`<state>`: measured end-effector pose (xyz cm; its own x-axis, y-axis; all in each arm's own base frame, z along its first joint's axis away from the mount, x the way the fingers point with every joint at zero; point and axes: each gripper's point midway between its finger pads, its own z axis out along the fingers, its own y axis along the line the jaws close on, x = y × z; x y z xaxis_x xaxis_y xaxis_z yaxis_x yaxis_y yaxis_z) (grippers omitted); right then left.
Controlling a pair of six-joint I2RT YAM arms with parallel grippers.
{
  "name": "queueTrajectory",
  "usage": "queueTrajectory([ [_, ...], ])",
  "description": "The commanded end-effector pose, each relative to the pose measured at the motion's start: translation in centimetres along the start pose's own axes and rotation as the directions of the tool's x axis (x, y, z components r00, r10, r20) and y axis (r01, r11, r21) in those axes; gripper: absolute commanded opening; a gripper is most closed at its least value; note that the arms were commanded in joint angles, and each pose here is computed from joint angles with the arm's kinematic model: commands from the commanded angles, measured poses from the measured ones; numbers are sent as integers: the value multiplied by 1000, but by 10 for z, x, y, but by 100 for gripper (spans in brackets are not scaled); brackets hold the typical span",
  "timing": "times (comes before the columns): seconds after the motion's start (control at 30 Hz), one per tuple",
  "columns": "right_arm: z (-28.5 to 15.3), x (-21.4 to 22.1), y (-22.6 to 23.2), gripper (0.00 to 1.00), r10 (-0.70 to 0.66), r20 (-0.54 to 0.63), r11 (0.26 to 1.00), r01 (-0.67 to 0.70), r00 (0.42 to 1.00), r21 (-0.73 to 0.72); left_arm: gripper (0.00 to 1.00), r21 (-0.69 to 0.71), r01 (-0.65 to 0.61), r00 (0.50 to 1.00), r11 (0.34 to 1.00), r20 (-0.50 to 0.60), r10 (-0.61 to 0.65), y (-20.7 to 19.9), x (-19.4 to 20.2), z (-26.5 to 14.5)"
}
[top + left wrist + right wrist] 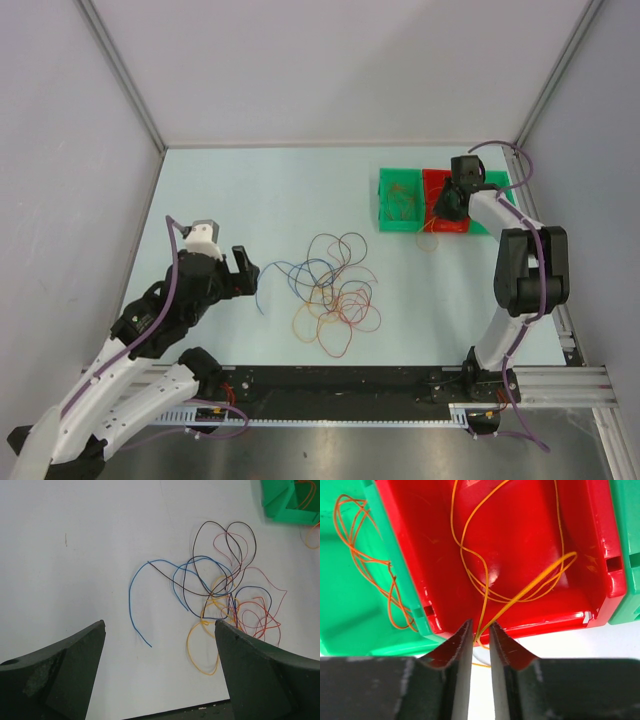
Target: Untangle the cables
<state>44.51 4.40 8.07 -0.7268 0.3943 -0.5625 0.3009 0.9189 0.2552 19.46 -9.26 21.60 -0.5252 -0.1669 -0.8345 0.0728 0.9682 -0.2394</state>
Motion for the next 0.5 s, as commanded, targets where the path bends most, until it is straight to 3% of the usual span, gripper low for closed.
queueTrajectory([
  [0.0, 3, -9, 0, 20, 0, 29, 1000, 0, 1000, -8, 95, 3, -10, 1000, 1000, 20, 10, -1, -7, 2],
  [0.23, -11, -30, 3, 0, 3, 83, 1000, -2, 997, -18, 95, 2, -9, 1000, 1000, 20, 9, 0, -7, 2],
  [0.47, -19, -56, 6, 0, 21, 130, 1000, -18, 991, -24, 95, 3, -9, 1000, 1000, 21, 9, -1, -7, 2],
])
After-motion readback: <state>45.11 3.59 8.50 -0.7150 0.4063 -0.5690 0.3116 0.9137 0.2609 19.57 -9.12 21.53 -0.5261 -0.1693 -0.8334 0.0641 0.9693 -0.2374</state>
